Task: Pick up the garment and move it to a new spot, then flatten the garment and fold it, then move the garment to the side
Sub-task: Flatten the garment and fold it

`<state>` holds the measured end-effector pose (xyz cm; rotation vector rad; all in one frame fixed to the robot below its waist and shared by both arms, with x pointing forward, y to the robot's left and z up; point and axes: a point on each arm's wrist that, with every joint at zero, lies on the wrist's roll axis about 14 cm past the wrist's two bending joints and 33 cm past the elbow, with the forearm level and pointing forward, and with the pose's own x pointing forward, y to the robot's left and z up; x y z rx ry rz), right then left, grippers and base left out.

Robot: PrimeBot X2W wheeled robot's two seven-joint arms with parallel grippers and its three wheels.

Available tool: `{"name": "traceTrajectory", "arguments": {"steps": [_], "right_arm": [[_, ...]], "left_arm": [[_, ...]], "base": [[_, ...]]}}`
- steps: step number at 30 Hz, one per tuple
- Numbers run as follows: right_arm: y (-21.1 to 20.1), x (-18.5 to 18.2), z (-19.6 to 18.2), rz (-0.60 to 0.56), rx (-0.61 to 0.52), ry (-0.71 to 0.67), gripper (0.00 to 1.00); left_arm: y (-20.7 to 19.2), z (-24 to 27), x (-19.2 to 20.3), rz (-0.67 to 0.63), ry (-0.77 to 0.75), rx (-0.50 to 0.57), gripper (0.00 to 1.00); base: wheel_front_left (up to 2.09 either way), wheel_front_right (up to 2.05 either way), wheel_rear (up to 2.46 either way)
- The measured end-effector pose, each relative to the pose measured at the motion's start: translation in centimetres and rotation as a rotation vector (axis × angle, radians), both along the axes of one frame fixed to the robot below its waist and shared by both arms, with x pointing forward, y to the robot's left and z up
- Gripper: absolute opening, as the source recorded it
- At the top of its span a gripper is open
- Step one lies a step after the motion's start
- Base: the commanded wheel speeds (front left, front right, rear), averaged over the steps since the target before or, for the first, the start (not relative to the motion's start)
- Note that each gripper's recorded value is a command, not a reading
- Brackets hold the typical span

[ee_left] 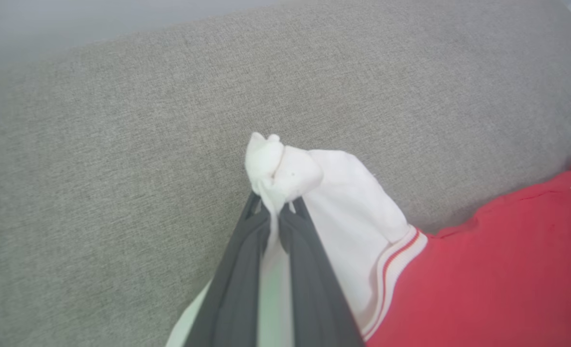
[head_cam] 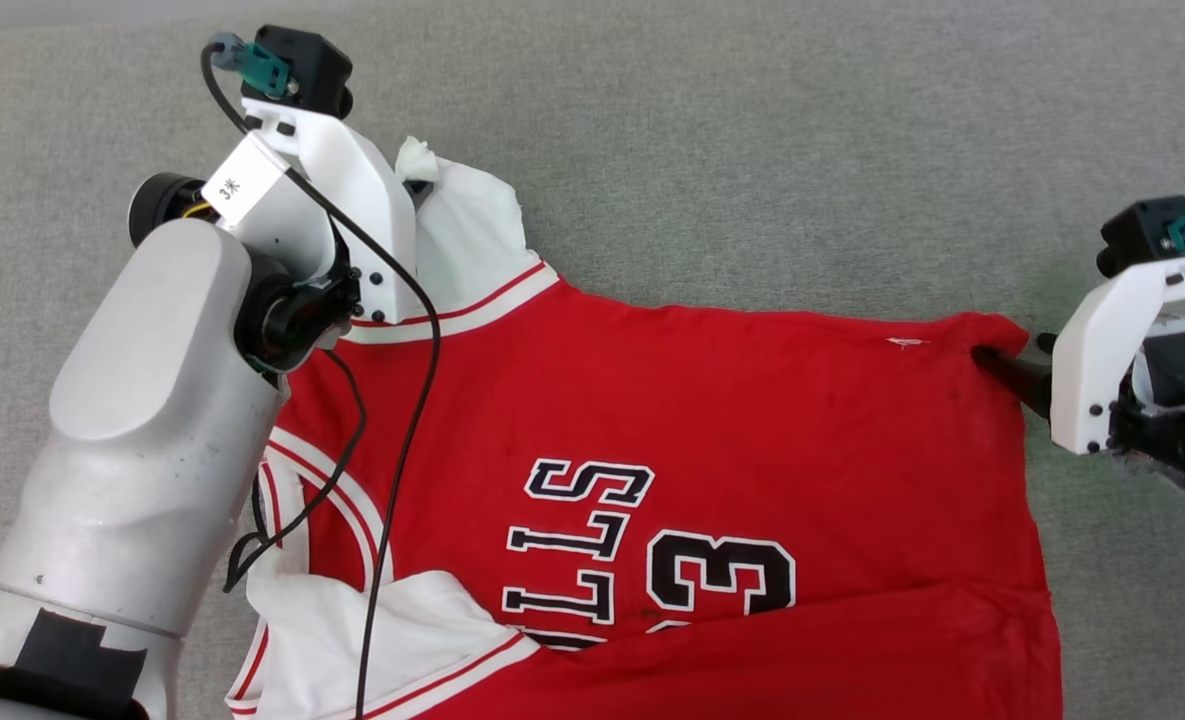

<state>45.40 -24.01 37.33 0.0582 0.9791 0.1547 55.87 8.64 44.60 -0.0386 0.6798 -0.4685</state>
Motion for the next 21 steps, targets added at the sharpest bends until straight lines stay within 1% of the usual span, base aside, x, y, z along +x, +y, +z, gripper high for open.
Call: {"name": "traceTrajectory", "arguments": {"steps": [4,5,6,7,10,13,17,21], "right_arm": [[0.1,-0.5,-1.6,0.022,-0.009,0.127,1.00],[0.1,-0.6,-1.8,0.021,-0.007,0.152,0.60],[0.1,-0.6,-1.9,0.027,-0.010,0.166,0.39],[0.1,-0.5,-1.9,0.031,-0.015,0.169,0.00],[0.3,0.0,-1.7,0.034,-0.007,0.156,0.00],[0.5,1.0,-0.8,0.030,0.007,0.095,0.00],[0.7,2.8,1.9,0.018,0.028,-0.034,0.00],[0.1,3.6,4.6,0.011,0.024,-0.148,0.00]], "left_arm": [[0.2,-0.5,0.0,0.006,0.008,-0.013,0.00],[0.3,-0.6,0.0,0.004,0.011,-0.010,0.00],[0.3,-0.7,-0.1,0.002,0.012,-0.009,0.00],[0.3,-0.7,0.0,0.003,0.011,-0.014,0.00],[0.4,-0.3,0.1,0.009,-0.010,-0.022,0.00],[0.8,0.4,0.3,0.022,-0.043,-0.031,0.00],[1.3,1.8,0.2,0.045,-0.090,-0.055,0.00],[2.1,2.9,-0.7,0.071,-0.126,-0.074,0.00]], "base": [[0.00,0.00,0.00],[0.00,0.00,0.00],[0.00,0.00,0.00],[0.00,0.00,0.00],[0.00,0.00,0.00],[0.00,0.00,0.00],[0.00,0.00,0.00],[0.00,0.00,0.00]]}}
